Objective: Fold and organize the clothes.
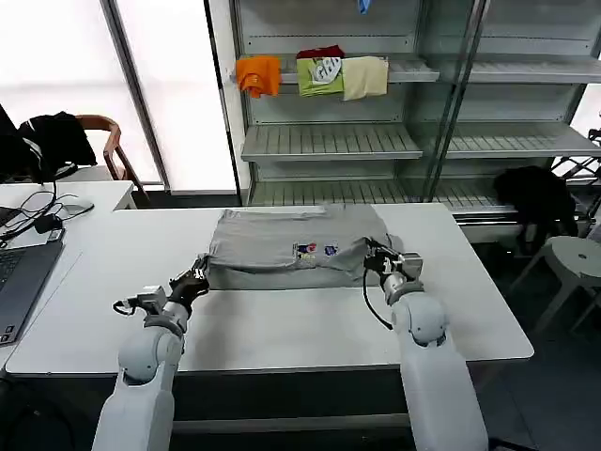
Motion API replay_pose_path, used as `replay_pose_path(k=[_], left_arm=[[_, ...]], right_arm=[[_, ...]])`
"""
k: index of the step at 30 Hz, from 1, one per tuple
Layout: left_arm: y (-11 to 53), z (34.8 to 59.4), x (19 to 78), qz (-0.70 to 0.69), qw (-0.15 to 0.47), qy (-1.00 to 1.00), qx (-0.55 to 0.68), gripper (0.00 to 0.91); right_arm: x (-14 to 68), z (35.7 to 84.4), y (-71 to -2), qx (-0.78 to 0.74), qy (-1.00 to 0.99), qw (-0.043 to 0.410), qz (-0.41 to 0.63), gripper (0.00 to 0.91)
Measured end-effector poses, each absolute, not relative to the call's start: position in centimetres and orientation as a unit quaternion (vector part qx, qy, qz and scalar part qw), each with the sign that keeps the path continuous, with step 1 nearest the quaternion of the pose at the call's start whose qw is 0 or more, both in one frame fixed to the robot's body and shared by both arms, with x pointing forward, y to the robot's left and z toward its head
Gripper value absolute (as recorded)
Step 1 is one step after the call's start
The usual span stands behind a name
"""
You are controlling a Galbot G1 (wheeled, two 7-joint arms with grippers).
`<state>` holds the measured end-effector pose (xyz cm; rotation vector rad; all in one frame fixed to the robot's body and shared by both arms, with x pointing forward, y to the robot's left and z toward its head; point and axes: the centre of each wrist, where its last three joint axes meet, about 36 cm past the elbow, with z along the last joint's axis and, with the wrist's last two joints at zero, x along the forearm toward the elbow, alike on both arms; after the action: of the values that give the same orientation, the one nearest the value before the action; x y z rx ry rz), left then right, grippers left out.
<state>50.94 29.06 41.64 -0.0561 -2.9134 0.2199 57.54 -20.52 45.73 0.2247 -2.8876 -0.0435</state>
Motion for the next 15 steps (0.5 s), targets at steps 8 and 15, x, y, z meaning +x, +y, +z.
replay_pose_path(k=[8,15], left_arm=[[29.2,41.2,52.3,0.065,0.117,-0.991,-0.018,0.907],[29.1,41.0,52.5,0.058,0.116,-0.991,-0.018,0.907]], right_arm=[[59.2,45.4,-20.2,0.068,-0.989,0.128,-0.008,0.907],[60.5,45.4,-20.2,0.056,-0.992,0.116,-0.011,0.907]])
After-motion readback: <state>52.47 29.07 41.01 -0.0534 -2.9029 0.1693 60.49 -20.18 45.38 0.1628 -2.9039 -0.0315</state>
